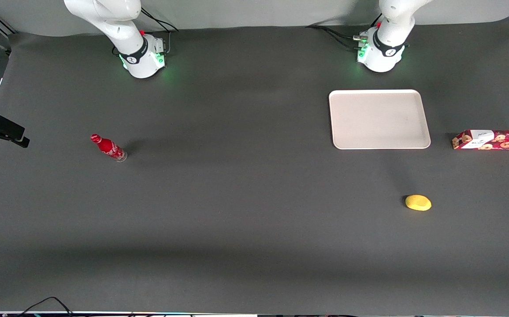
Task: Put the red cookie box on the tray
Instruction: 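Close the left gripper on the end of the red cookie box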
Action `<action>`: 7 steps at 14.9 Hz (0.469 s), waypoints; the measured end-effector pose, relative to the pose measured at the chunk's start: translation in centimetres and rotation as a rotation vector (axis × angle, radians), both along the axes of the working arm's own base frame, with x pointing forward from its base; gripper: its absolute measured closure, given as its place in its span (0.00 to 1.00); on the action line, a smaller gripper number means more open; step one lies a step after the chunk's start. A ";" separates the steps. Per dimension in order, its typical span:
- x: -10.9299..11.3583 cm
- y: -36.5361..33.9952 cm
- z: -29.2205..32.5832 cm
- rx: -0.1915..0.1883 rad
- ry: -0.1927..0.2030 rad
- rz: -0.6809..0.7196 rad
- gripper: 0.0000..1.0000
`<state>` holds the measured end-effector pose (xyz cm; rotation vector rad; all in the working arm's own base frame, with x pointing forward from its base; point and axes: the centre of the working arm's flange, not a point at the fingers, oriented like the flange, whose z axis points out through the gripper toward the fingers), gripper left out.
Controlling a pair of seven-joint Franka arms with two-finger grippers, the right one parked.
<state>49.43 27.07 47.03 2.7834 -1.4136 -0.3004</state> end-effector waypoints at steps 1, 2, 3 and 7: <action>-0.9 1.6 -1.7 -0.009 -0.009 -0.048 0.00; -2.0 3.0 -3.4 -0.015 -0.017 -0.083 0.00; -3.2 4.4 -5.0 -0.020 -0.025 -0.103 0.00; -6.3 7.3 -11.2 -0.031 -0.063 -0.210 0.00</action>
